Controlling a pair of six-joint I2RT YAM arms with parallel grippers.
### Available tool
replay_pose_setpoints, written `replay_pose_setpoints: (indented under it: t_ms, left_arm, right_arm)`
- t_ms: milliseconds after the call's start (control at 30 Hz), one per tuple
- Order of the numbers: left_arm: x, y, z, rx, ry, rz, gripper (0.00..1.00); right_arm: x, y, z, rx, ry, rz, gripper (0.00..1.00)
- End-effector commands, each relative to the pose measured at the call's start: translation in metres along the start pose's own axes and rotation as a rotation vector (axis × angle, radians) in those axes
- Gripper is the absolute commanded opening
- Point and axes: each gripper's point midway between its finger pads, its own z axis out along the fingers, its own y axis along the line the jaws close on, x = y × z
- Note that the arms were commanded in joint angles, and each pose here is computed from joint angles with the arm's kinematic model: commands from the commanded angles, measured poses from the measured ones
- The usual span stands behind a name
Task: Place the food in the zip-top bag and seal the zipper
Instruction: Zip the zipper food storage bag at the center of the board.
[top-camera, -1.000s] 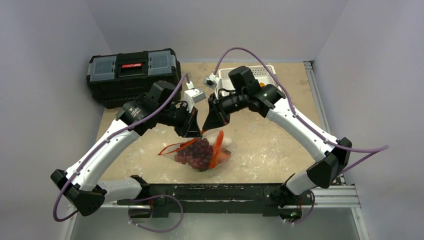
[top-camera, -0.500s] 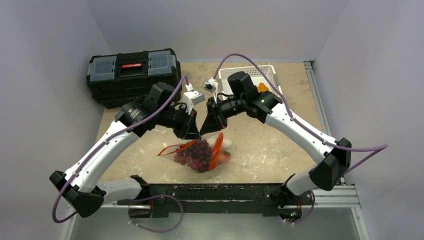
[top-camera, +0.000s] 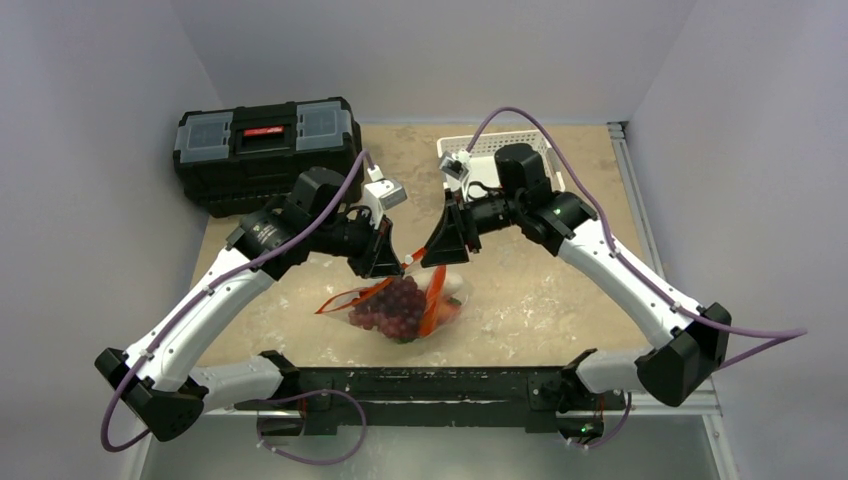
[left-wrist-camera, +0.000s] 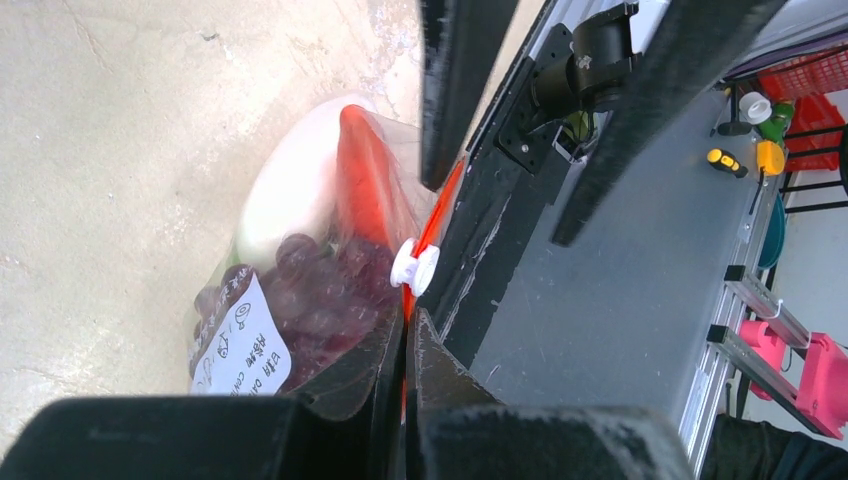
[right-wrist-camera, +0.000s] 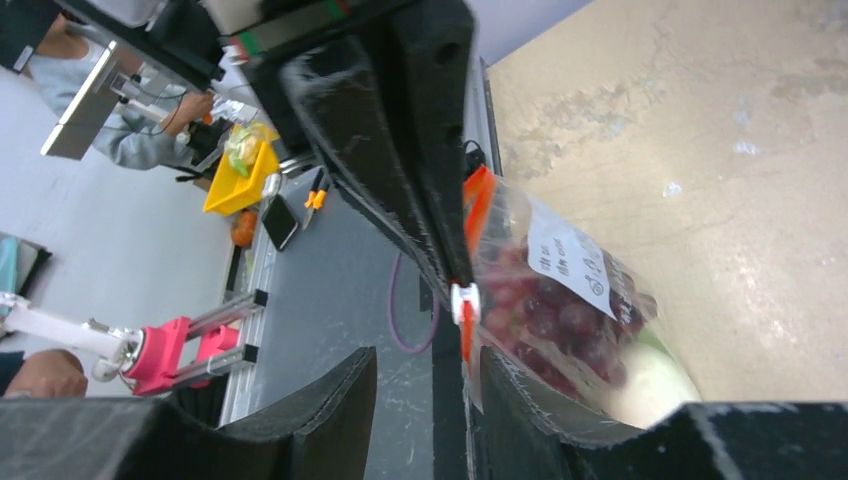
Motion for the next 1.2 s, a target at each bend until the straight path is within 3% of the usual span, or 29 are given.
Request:
replay_pose_setpoints:
  t_ms: [0, 233, 800, 867, 1033, 1067, 1167]
  left_arm:
    - [-0.02, -0.012, -0.008, 0.036, -0.091, 0.049, 0.0]
    - [-0.021, -0.013, -0.007, 0.044, -0.085, 0.045, 0.0]
    - [-0.025, -0.016, -0.01, 0.051, -0.089, 0.043, 0.0]
    - [-0.024, -0.016, -0.01, 0.049, -0.089, 0.043, 0.0]
    - [-0.023, -0.018, -0.01, 0.056, -0.08, 0.035, 0.0]
    - [-0.023, -0.019, -0.011, 0.057, -0.076, 0.031, 0.02]
    - [-0.024, -0.021, -0.011, 0.071, -0.07, 0.011, 0.37]
  right_arm:
    - [-0.003, 0.02, -0.004, -0.075, -0.017, -0.116, 0.4]
    - [-0.011, 0.016, 0.002, -0.088, -0.054, -0.098, 0.16]
    - [-0.009, 0.004, 0.011, -0.064, -0.056, -0.072, 0.09]
    - [-0.008, 0.003, 0.011, -0.064, -0.055, -0.07, 0.0]
    - [-0.007, -0.003, 0.01, -0.016, -0.074, -0.07, 0.0]
    - [-0.008, -0.001, 0.008, -0.005, -0.09, -0.087, 0.0]
    - [-0.012, 0.009, 0.004, -0.024, -0.141, -0.102, 0.0]
